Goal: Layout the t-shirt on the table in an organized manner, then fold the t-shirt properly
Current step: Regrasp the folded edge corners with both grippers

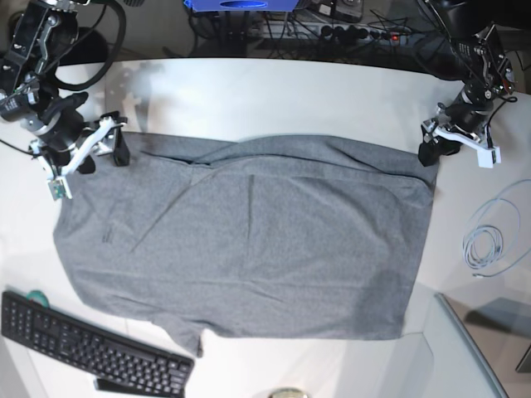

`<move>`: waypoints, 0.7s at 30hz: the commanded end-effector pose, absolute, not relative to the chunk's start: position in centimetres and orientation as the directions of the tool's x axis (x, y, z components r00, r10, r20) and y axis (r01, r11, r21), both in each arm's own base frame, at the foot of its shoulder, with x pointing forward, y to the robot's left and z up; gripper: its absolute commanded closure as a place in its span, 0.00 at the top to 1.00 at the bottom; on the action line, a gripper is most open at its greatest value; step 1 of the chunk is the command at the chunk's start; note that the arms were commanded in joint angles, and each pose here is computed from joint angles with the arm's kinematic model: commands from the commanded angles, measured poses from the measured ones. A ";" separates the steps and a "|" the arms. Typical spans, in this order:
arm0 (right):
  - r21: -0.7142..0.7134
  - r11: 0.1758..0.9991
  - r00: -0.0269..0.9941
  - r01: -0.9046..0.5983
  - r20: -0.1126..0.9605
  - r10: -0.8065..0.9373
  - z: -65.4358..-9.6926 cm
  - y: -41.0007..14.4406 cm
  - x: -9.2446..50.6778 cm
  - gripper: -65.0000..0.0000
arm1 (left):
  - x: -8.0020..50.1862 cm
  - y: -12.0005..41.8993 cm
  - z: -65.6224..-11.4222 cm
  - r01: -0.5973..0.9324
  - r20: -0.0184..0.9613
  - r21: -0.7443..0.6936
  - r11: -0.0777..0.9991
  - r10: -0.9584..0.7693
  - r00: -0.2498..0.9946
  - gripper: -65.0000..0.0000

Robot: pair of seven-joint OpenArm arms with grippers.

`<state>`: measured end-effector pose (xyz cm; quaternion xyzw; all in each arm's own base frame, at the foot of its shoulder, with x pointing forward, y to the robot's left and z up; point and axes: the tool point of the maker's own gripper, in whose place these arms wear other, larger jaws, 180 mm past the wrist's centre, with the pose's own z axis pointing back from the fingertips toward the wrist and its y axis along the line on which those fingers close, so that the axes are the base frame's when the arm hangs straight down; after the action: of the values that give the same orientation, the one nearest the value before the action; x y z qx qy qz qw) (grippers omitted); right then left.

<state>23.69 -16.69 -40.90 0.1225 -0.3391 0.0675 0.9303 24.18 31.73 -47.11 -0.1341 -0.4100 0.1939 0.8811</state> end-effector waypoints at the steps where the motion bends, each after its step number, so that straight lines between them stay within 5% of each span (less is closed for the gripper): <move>1: 0.179 0.959 0.729 -0.218 0.683 0.039 -39.9 -16.7 24.5 0.57 | 25.1 32.9 -46.2 -0.246 0.699 -0.393 0.886 0.462 0.547 0.55; 9: 0.177 0.960 0.729 -0.219 0.683 0.040 -39.9 -16.8 24.5 0.57 | 25.4 32.8 -47.3 -0.281 0.675 -0.417 0.864 0.501 0.541 0.66; 21: 0.154 0.982 0.729 -0.112 0.684 -0.024 -39.7 -20.4 23.9 0.57 | 26.6 32.0 -48.6 -0.289 0.643 -0.430 0.855 0.515 0.567 0.64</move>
<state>22.98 -20.31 -40.76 0.0917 -0.3433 0.0212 0.9345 27.25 31.79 -47.89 -0.1489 -0.4292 0.2384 0.8584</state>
